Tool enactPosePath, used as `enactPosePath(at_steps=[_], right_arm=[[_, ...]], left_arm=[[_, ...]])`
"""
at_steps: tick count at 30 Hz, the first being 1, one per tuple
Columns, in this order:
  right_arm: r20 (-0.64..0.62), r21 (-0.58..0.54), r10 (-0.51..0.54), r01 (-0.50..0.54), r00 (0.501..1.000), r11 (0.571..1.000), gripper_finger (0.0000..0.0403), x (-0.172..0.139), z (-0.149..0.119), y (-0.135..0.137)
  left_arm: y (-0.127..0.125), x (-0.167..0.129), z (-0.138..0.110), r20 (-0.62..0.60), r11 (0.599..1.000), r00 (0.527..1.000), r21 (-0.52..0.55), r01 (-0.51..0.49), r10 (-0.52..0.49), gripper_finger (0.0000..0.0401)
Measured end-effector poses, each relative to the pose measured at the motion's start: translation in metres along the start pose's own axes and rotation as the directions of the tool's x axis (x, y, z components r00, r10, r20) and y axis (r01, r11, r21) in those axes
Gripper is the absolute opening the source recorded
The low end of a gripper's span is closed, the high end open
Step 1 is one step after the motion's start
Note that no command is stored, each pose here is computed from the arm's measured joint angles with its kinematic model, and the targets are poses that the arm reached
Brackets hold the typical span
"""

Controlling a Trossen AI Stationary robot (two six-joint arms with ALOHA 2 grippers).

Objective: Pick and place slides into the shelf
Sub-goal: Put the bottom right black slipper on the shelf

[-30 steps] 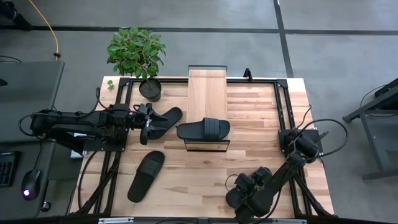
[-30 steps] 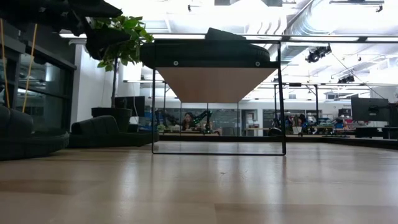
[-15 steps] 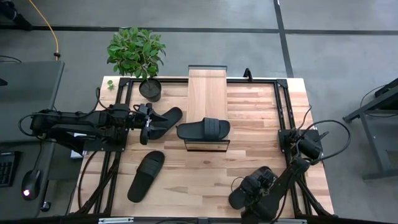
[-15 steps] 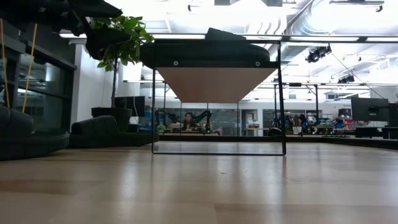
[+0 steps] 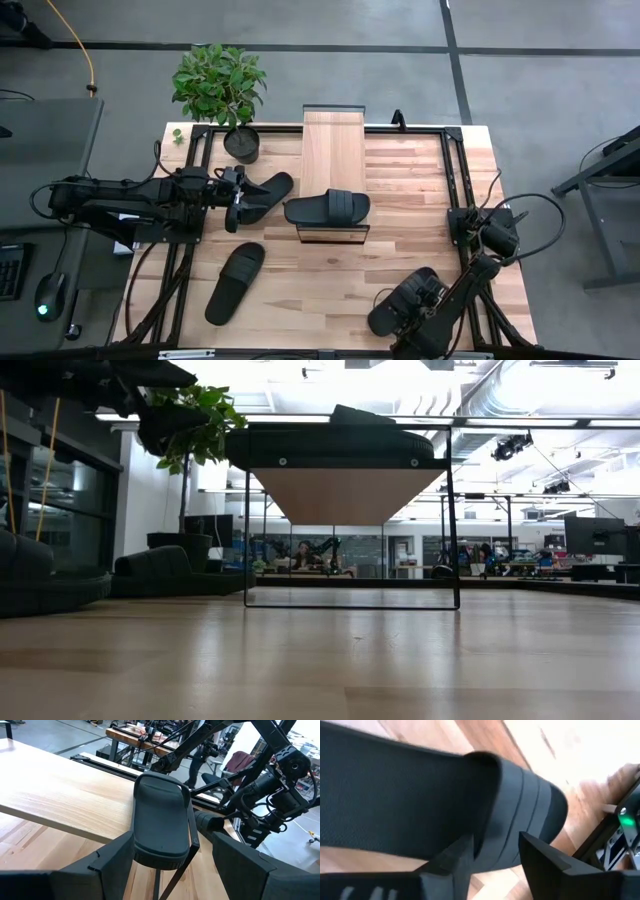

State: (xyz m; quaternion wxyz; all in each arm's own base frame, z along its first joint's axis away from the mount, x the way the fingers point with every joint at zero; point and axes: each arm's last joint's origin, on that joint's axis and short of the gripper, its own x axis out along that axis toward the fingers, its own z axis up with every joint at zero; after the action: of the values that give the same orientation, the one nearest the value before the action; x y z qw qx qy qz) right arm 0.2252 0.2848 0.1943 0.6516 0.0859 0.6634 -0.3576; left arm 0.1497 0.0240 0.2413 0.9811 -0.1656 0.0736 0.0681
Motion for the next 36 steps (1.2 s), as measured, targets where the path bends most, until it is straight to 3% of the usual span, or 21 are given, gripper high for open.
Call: enactPosePath(at_steps=[12, 36], right_arm=[[-0.036, -0.008, 0.015, -0.016, 0.999, 1.000, 0.0010, 0.000, -0.001, 0.002], [-0.030, 0.055, -0.021, 0.023, 0.999, 0.998, 0.0001, 0.004, 0.029, -0.002]], left_arm=[[0.000, 0.000, 0.000, 0.001, 1.000, 1.000, 0.000, 0.000, 0.000, 0.0250], [0.001, 0.000, 0.000, 0.009, 1.000, 1.000, 0.000, -0.020, 0.020, 0.0250]])
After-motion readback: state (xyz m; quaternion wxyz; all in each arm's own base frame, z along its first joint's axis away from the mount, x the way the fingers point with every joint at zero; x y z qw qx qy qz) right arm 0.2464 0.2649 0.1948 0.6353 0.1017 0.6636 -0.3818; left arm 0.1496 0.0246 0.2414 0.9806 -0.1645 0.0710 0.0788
